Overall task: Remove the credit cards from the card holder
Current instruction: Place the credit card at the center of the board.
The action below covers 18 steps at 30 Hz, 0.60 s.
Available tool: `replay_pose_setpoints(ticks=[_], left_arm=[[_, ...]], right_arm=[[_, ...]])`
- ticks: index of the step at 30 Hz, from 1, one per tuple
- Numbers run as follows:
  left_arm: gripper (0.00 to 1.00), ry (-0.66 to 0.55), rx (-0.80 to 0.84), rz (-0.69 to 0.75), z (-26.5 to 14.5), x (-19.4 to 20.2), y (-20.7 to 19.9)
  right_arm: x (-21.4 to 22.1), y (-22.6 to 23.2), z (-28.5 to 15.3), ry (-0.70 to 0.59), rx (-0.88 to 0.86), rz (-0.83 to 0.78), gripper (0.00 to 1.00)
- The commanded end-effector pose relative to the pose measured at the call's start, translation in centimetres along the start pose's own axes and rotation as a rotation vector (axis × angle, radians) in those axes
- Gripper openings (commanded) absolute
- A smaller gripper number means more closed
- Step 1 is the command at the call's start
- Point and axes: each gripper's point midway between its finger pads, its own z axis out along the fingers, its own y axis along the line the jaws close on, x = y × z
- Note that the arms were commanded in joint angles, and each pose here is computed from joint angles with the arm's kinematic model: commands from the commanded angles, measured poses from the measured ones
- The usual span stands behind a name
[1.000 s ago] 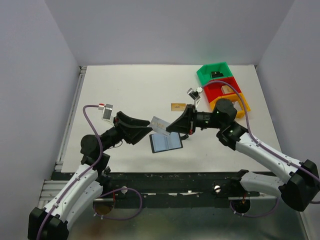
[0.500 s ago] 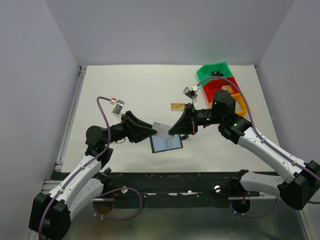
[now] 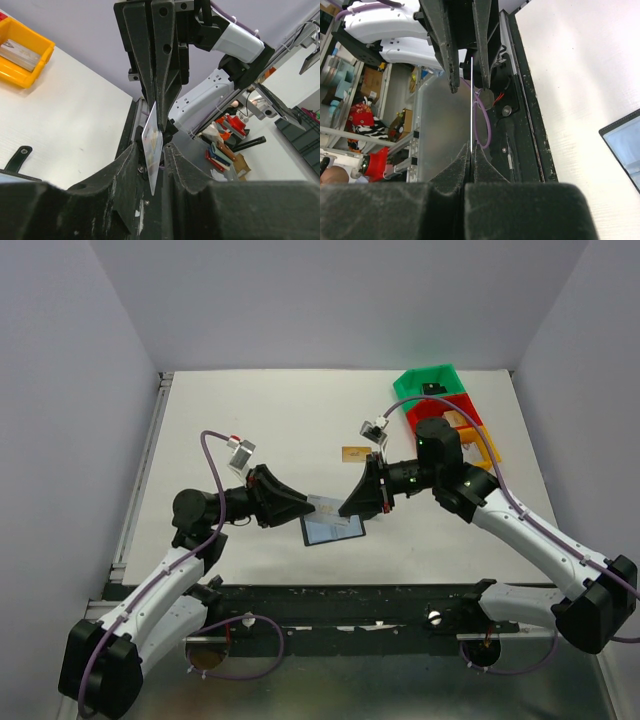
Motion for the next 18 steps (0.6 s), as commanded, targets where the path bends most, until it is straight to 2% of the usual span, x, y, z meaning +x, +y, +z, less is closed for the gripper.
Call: replay_pose_setpoints(ticks=[1,6,11,12,13,15,18], left_arm=[[0.33,0.031,0.051,0.046,0.0,-0.1,-1.0],[0.2,0.037,0.062,0.046,0.0,0.0,-1.2],[0.0,0.031,0.058,0.048,0.0,0.0,-0.9],[0.0,0.026,0.057,0.049,0.0,0.0,-0.9],[0.0,0.013,0.046,0.049,0.0,-0.2,-0.8],[0.0,-0.013,0.006,0.047,0.0,-0.6,-0.1],[0.0,-0.066,-0.14,0.036,-0.6,-1.8,2.7]], right_arm=[[-0.4,0.8,-0.2,0.012,-0.023,-0.02,0.0],[-0.5,0.8,-0.2,0.016,-0.027,-0.019,0.0],[-0.5,0.7,-0.1,0.014,-0.02,-0.015,0.0],[-0.6,0.5,-0.2,0.009,-0.003,-0.008,0.05],[-0.7,0.3,-0.2,0.001,0.017,-0.004,0.29],[-1.2,-0.6,-0.7,-0.024,0.091,0.016,0.53],[-2.1,-2.7,-2.8,-0.103,0.261,0.044,0.69]])
